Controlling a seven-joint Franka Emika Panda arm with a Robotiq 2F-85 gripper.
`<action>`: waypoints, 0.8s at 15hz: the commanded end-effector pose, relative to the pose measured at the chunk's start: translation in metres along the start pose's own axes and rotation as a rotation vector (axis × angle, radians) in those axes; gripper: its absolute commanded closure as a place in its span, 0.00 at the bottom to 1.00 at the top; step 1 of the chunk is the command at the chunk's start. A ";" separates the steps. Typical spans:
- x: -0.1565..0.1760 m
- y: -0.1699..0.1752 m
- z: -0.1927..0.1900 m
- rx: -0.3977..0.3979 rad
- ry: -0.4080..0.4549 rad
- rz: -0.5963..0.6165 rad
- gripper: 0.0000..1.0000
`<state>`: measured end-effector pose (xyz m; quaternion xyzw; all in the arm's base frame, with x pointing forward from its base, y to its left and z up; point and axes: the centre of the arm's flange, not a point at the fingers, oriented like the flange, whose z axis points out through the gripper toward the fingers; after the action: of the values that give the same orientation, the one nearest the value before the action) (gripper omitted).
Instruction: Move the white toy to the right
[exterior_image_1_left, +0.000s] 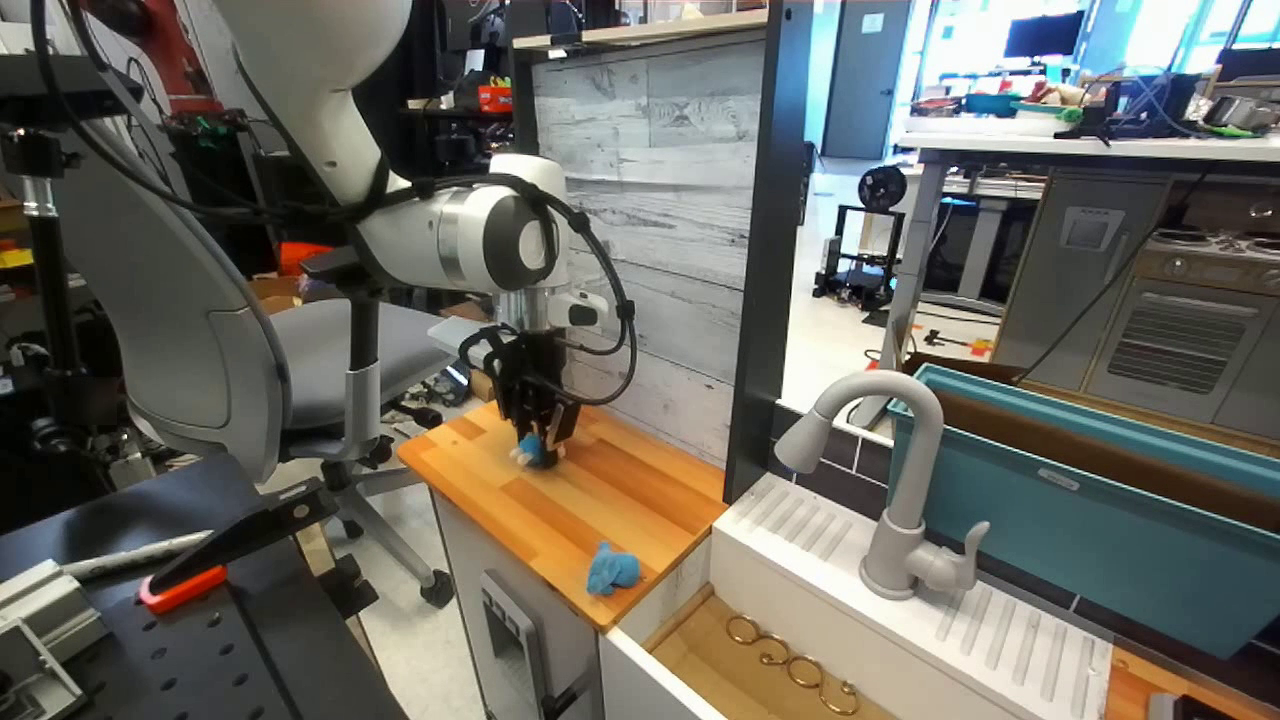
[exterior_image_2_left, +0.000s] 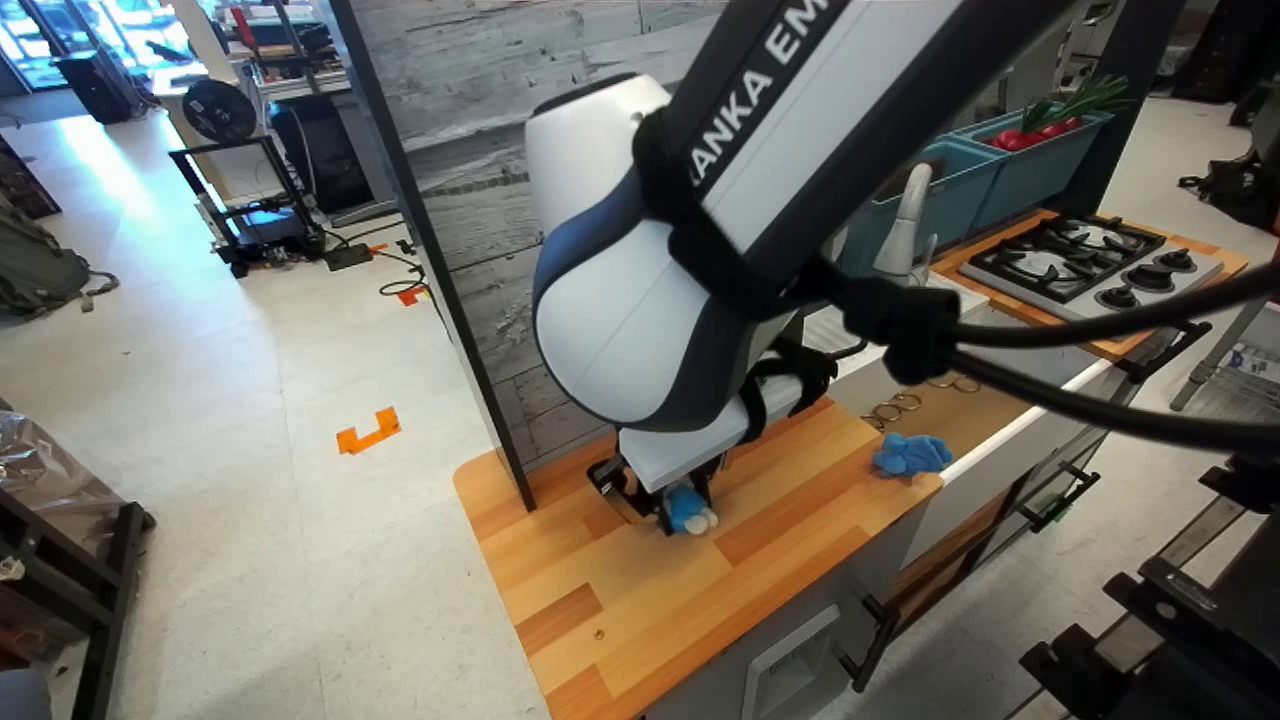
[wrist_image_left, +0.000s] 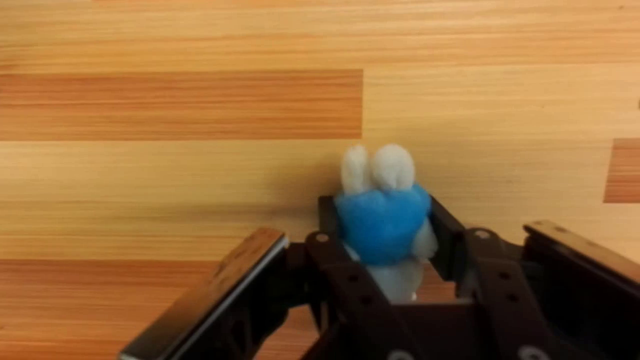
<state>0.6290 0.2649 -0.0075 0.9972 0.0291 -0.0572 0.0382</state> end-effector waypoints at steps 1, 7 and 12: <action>0.011 -0.013 -0.006 0.009 -0.019 -0.048 0.88; 0.009 -0.024 -0.054 0.007 0.013 -0.072 0.98; 0.002 -0.010 -0.091 -0.011 0.009 -0.045 0.97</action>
<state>0.6488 0.2930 0.0552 0.9970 0.0572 -0.0390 0.0334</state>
